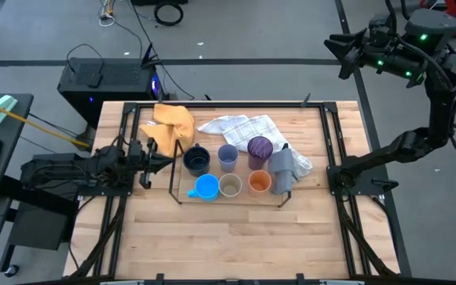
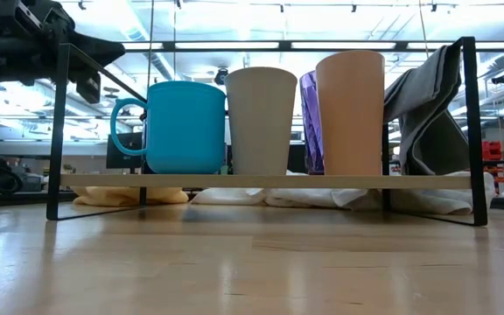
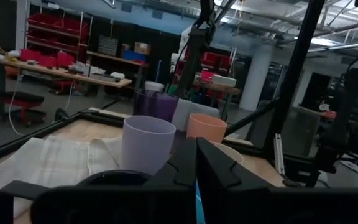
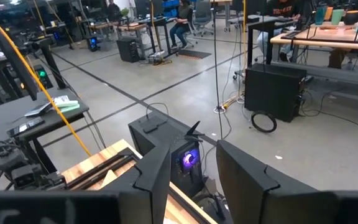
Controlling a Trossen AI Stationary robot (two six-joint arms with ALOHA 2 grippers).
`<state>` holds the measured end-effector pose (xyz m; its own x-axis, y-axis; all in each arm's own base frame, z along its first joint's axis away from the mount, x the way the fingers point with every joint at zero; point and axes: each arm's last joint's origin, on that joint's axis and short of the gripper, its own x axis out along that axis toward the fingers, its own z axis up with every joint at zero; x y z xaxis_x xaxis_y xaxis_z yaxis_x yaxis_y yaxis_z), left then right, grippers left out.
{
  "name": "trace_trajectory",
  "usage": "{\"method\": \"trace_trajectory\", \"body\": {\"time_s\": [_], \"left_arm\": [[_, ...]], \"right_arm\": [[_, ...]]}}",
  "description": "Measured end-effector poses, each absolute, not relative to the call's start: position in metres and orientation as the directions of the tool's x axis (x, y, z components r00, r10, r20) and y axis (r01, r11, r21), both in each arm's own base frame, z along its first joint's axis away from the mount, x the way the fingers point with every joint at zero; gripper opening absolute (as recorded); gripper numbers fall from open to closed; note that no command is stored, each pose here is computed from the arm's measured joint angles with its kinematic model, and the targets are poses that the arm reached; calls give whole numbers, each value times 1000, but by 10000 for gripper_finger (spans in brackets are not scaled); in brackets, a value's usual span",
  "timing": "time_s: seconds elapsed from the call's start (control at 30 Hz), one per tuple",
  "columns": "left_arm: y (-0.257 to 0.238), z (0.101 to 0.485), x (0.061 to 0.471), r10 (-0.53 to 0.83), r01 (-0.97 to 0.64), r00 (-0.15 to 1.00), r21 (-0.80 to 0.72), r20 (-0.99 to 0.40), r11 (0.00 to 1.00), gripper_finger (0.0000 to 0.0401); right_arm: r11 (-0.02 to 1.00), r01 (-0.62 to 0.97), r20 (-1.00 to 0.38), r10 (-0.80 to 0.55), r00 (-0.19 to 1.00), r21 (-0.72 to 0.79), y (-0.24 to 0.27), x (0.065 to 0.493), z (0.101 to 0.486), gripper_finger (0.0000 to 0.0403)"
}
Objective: Stack small to large cups/mugs on shelf
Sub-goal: Return to Home Position
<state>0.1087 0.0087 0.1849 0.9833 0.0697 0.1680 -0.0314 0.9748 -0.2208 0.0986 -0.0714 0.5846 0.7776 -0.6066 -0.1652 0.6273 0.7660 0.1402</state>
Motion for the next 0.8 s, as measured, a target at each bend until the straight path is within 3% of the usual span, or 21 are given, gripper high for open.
{"method": "trace_trajectory", "body": {"time_s": [0.23,0.37,0.6,0.8], "left_arm": [[9,182,109,70,-41,989,-210,133,977,37],[9,175,110,68,-53,995,-210,67,976,33],[9,176,110,68,-53,995,-196,73,979,7],[9,176,110,68,-53,995,-195,73,979,26]], "right_arm": [[769,626,-164,-607,778,129,-69,95,585,137],[770,626,-157,-607,779,126,-67,92,585,137],[770,625,-149,-608,780,127,-64,88,586,137],[781,614,-158,-596,788,117,-62,86,585,137]]}}
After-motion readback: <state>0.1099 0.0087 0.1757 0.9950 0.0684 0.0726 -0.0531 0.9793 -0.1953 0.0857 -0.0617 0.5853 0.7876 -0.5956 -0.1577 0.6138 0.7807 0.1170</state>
